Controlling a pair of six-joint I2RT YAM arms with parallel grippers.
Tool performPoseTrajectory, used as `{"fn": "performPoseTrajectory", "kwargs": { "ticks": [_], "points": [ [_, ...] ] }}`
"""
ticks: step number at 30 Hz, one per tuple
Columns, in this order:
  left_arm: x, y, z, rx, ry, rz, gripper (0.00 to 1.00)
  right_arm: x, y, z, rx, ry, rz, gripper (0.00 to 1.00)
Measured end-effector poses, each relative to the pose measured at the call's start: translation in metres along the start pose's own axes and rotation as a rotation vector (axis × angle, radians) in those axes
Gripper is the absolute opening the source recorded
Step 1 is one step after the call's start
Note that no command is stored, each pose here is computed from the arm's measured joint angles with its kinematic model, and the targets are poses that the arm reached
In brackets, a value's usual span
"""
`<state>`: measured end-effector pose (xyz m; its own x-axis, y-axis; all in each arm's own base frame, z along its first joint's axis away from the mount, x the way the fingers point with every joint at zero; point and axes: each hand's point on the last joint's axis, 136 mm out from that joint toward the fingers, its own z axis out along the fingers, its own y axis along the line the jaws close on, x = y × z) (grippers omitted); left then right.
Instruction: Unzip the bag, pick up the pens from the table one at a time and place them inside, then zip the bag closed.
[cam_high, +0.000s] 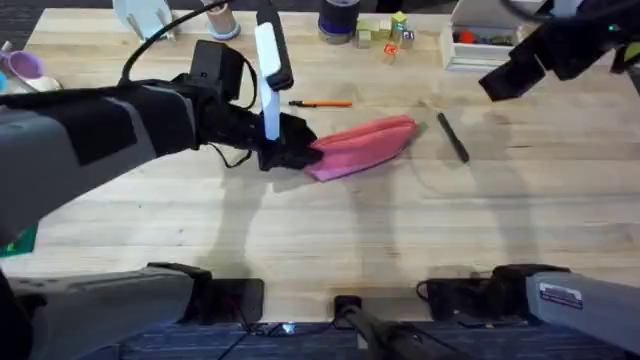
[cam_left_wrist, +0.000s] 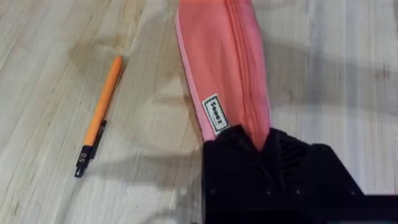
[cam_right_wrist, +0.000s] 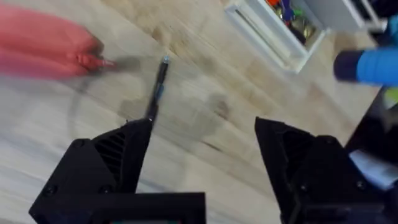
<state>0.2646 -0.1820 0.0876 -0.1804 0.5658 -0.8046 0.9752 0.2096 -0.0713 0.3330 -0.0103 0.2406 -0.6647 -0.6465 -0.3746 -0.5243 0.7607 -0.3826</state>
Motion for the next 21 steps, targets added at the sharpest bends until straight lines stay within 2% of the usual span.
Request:
{"fn": "performPoseTrajectory", "kwargs": {
  "ticks": [7, 15, 21],
  "points": [
    [0.0, 0.0, 0.0, 0.0, 0.0, 0.0, 0.043, -0.003, -0.002, 0.018, -0.018, 0.017, -0.257, 0.996],
    [0.0, 0.0, 0.0, 0.0, 0.0, 0.0, 0.042, 0.0, 0.003, 0.039, -0.069, 0.051, -0.449, 0.995],
    [0.0, 0.0, 0.0, 0.0, 0.0, 0.0, 0.042, -0.014, 0.024, 0.043, -0.171, -0.07, -0.646, 0.995]
  ]
}}
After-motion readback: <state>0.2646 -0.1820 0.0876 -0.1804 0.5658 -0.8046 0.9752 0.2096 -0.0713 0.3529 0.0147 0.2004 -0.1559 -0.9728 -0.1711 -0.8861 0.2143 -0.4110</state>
